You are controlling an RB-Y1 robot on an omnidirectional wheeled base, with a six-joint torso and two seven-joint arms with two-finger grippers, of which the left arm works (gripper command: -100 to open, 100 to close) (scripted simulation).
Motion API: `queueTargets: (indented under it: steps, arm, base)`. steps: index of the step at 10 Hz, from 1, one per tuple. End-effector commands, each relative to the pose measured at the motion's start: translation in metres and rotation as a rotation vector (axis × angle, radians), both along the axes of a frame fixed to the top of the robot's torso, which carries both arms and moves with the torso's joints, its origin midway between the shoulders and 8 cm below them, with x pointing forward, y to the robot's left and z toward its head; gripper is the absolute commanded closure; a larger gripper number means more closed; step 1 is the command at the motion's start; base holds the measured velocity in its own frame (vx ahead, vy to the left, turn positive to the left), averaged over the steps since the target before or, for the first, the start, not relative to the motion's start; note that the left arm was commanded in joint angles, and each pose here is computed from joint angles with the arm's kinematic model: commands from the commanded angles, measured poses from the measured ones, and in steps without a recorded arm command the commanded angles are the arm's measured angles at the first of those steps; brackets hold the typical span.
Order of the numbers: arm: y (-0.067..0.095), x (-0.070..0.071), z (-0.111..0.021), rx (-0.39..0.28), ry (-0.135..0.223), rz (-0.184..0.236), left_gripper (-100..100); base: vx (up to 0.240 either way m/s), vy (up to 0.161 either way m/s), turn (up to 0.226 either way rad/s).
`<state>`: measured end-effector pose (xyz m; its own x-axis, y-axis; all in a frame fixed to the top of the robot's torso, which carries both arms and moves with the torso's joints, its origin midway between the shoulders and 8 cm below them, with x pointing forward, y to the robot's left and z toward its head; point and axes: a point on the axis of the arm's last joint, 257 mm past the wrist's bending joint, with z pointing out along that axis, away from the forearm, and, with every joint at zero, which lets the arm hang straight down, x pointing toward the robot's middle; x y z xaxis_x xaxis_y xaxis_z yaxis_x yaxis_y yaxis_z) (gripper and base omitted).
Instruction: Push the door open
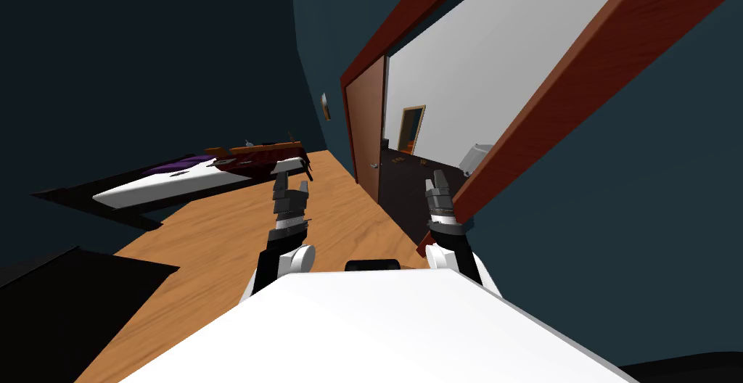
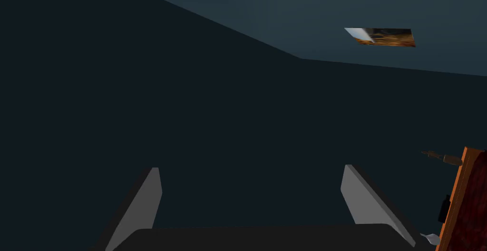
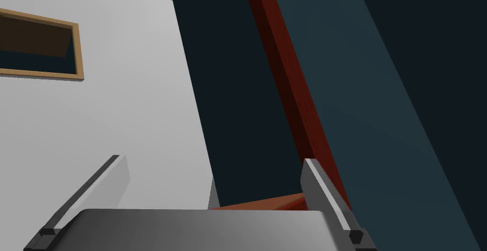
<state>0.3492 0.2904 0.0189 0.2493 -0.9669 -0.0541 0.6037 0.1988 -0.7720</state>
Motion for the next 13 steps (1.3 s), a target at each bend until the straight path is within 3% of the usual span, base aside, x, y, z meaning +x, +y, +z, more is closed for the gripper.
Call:
queueTargets:
  steps: [1,13]
  arm:
    - [-0.003,0.006,-0.008,0.001,0.012,-0.015,-100]
    - [-0.026,0.05,-0.077,-0.011,0.112,-0.124,-100]
  base:
    - [0.039,0.012,-0.083]
    - [0.099,0.044,-0.098]
